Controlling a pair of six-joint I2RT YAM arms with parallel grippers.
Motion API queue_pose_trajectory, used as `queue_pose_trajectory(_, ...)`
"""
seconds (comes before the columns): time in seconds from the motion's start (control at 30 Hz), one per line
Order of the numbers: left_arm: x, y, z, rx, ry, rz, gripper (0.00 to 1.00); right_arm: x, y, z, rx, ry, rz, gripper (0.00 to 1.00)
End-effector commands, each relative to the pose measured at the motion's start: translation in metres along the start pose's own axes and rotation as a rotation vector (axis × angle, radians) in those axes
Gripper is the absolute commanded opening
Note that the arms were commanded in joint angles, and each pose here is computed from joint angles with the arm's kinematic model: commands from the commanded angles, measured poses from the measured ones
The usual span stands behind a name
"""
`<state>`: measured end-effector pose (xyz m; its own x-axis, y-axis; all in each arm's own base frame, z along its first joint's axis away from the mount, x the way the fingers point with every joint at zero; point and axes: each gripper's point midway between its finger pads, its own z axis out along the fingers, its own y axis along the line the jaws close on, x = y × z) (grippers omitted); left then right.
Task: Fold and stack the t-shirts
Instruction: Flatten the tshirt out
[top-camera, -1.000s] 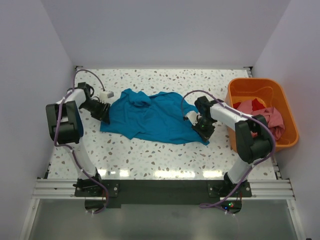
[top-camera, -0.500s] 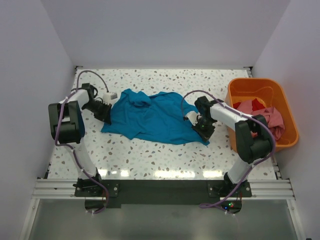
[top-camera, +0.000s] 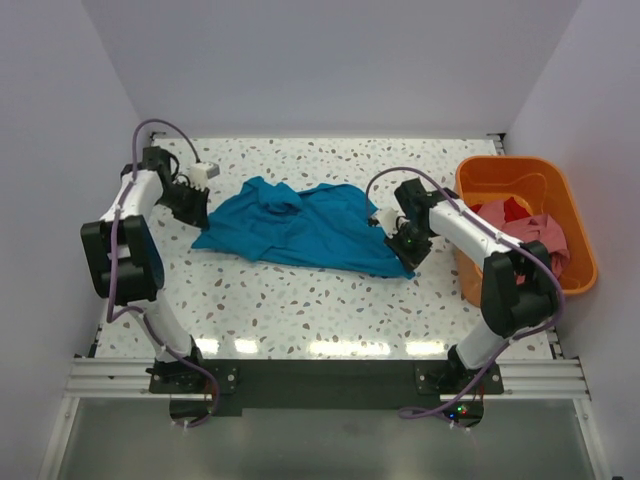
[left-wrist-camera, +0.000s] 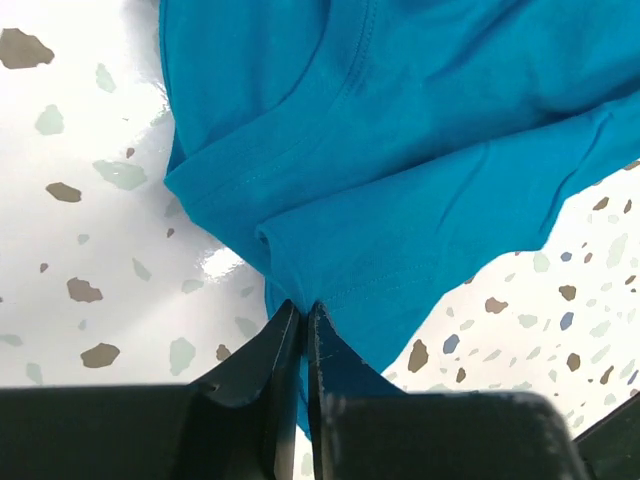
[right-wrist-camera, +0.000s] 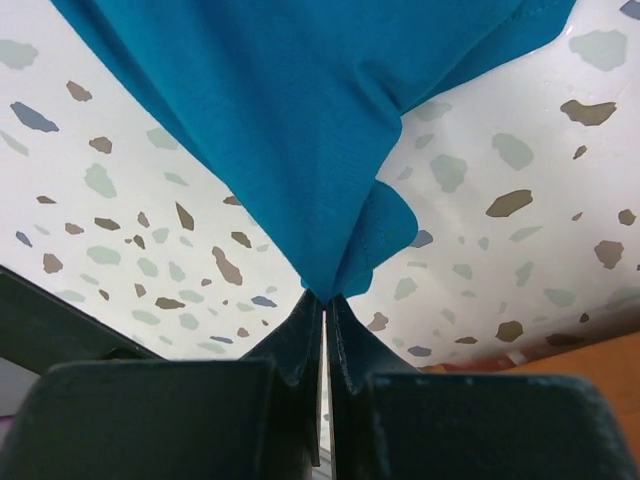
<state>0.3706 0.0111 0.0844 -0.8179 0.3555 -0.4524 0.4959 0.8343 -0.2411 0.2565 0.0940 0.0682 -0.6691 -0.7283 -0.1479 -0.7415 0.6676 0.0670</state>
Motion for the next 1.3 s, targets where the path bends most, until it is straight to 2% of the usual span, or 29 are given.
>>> queue_pose_trajectory(0.0,0.011,-0.006,0.004,0.027,0.023,-0.026,0.08,-0.001,0.005,-0.011,-0.021,-0.019,0.015,0.0)
queue_pose_trajectory(0.03,0.016,-0.008,0.007,0.037,0.028,-0.031,0.04,-0.001,0.005,-0.011,-0.023,-0.017,0.016,0.0)
queue_pose_trajectory(0.13,0.023,-0.012,0.014,0.066,0.039,-0.041,0.02,-0.001,0.006,-0.011,-0.028,-0.016,0.015,0.0)
queue_pose_trajectory(0.37,0.038,-0.014,0.029,0.092,0.072,-0.07,0.11,0.001,0.007,-0.011,-0.032,-0.011,0.014,0.0)
queue_pose_trajectory(0.57,0.043,-0.012,0.039,0.104,0.092,-0.093,0.13,0.001,0.008,-0.009,-0.036,-0.011,0.017,0.0)
queue_pose_trajectory(0.67,0.044,-0.011,0.04,0.105,0.099,-0.096,0.21,0.002,0.009,-0.008,-0.039,-0.006,0.018,0.0)
queue_pose_trajectory(0.97,0.04,-0.008,0.034,0.079,0.094,-0.089,0.17,0.004,0.009,-0.006,-0.039,-0.001,0.02,0.0)
queue_pose_trajectory(1.1,0.036,-0.007,0.029,0.06,0.083,-0.081,0.25,0.004,0.009,-0.006,-0.04,0.0,0.021,0.0)
queue_pose_trajectory(1.27,0.036,-0.007,0.024,0.049,0.083,-0.072,0.25,0.004,0.009,-0.005,-0.043,0.002,0.021,0.0)
